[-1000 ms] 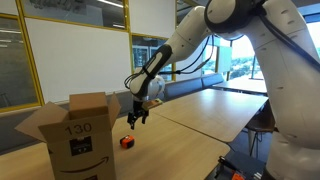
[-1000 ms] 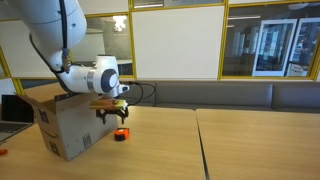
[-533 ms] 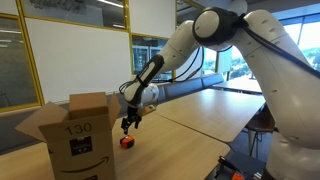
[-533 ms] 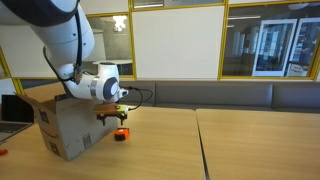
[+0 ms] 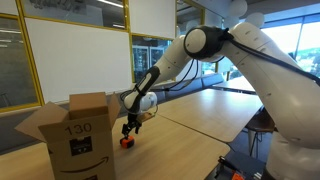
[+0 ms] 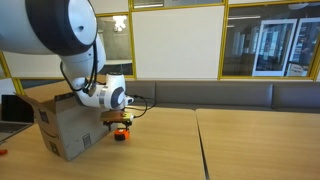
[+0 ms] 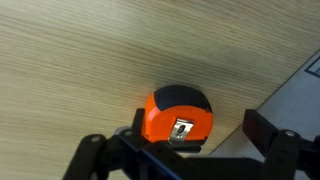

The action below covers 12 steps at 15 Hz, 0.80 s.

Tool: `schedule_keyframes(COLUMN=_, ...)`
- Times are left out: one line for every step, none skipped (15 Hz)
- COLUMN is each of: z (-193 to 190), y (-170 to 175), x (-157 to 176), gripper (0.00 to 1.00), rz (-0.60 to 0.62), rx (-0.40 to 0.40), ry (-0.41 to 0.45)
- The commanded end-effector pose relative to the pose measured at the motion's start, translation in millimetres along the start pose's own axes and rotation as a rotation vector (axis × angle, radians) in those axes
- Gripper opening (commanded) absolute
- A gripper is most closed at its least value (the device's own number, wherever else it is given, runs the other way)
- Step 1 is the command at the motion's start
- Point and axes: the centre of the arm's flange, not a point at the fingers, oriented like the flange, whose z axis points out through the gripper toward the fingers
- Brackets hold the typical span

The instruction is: Pick the object on the table and put them in the carton box

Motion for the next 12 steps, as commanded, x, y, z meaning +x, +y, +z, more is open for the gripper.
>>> schedule_keyframes(z=18.6, y=10.2, x=28.5, gripper=1.00, rz=-0.016, rx=-0.016, ry=-0.004)
schedule_keyframes(z=23.1, y=12.3, x=30.3, gripper=1.00, rz=-0.017, rx=-0.018, ry=-0.009)
schedule_keyframes(z=26.9, y=13.7, x=32.1, gripper=1.00, rz=-0.018, rx=-0.021, ry=-0.014)
schedule_keyframes(z=31.7, y=15.0, x=34.0, gripper=1.00, rz=-0.022, rx=-0.024, ry=-0.024)
schedule_keyframes(z=35.5, y=16.0, x=35.9, gripper=1.00, rz=-0.027, rx=-0.029, ry=-0.032)
schedule_keyframes(z=38.3, y=16.0, x=38.2, gripper=1.00, rz=-0.031, rx=-0.033, ry=-0.041)
schedule_keyframes(z=40.9, y=15.6, x=40.3, gripper=1.00, rz=-0.037, rx=-0.036, ry=-0.048)
schedule_keyframes(z=42.6, y=15.4, x=42.3, gripper=1.00, rz=-0.041, rx=-0.038, ry=-0.054)
schedule_keyframes(z=44.0, y=14.0, x=44.0, gripper=1.00, rz=-0.047, rx=-0.035, ry=-0.061)
schedule_keyframes(z=44.3, y=12.5, x=46.8, gripper=1.00, rz=-0.046, rx=-0.037, ry=-0.066)
schedule_keyframes(z=43.5, y=9.5, x=49.0, gripper=1.00, rz=-0.051, rx=-0.035, ry=-0.069)
schedule_keyframes(z=44.5, y=7.8, x=50.5, gripper=1.00, rz=-0.055, rx=-0.035, ry=-0.075)
